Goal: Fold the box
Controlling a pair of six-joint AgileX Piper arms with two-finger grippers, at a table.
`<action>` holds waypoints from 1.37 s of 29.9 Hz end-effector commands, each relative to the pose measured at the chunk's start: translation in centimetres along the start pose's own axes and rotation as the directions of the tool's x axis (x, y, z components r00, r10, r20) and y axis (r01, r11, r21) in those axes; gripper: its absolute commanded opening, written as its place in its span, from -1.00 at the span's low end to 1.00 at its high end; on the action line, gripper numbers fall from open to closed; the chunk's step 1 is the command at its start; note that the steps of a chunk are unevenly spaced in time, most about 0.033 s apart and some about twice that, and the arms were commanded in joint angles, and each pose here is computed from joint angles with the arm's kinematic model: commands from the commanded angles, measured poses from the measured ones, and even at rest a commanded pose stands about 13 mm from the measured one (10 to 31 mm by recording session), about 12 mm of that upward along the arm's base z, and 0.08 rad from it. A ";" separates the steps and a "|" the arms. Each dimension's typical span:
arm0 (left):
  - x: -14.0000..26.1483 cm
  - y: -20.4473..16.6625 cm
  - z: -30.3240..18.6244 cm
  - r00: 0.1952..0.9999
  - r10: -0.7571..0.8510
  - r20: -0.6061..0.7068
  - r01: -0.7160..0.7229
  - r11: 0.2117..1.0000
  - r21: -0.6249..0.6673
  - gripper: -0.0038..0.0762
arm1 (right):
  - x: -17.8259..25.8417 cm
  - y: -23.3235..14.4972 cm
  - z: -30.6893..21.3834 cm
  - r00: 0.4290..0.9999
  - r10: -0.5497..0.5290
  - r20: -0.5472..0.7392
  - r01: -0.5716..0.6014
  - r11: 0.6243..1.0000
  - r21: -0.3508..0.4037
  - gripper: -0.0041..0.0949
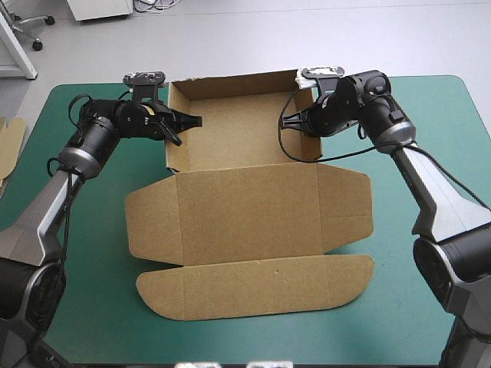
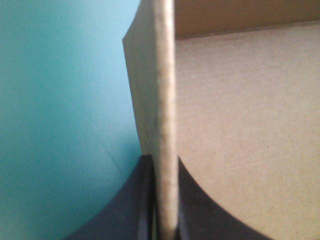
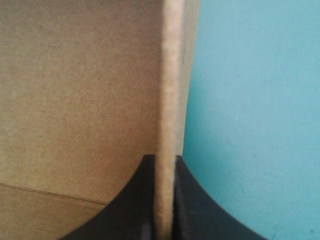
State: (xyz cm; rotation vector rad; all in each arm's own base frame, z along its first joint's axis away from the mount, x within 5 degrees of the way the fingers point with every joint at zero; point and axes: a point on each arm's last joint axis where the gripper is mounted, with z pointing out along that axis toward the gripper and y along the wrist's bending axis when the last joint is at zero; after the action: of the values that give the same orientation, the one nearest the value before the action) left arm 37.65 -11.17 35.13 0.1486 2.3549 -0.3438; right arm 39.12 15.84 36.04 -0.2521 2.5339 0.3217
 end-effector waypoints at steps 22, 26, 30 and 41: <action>0.7 -2.4 -1.3 0.993 0.079 -0.091 -0.085 0.994 -0.063 -0.94 | 1.8 4.3 0.4 0.987 -0.072 -0.141 0.066 0.997 -0.044 -0.94; 1.7 -2.7 -0.5 0.981 0.079 -0.178 -0.092 0.993 -0.068 -0.94 | 2.1 4.3 0.3 0.983 -0.070 -0.169 0.064 0.997 -0.045 -0.94; 2.2 -3.1 -0.6 0.972 0.083 -0.220 -0.099 0.993 -0.060 -0.94 | 2.1 4.5 0.2 0.983 -0.062 -0.174 0.050 0.996 -0.071 -0.94; 3.4 -2.8 -0.5 0.927 0.092 -0.363 -0.125 0.990 -0.067 -0.94 | 2.2 4.7 0.2 0.982 -0.082 -0.171 0.073 0.996 -0.060 -0.94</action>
State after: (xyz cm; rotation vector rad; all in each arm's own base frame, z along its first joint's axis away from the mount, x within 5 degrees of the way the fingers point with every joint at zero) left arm 35.62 -12.45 31.56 0.2225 2.7296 -0.0540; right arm 37.84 19.65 31.95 -0.3590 2.7708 0.2421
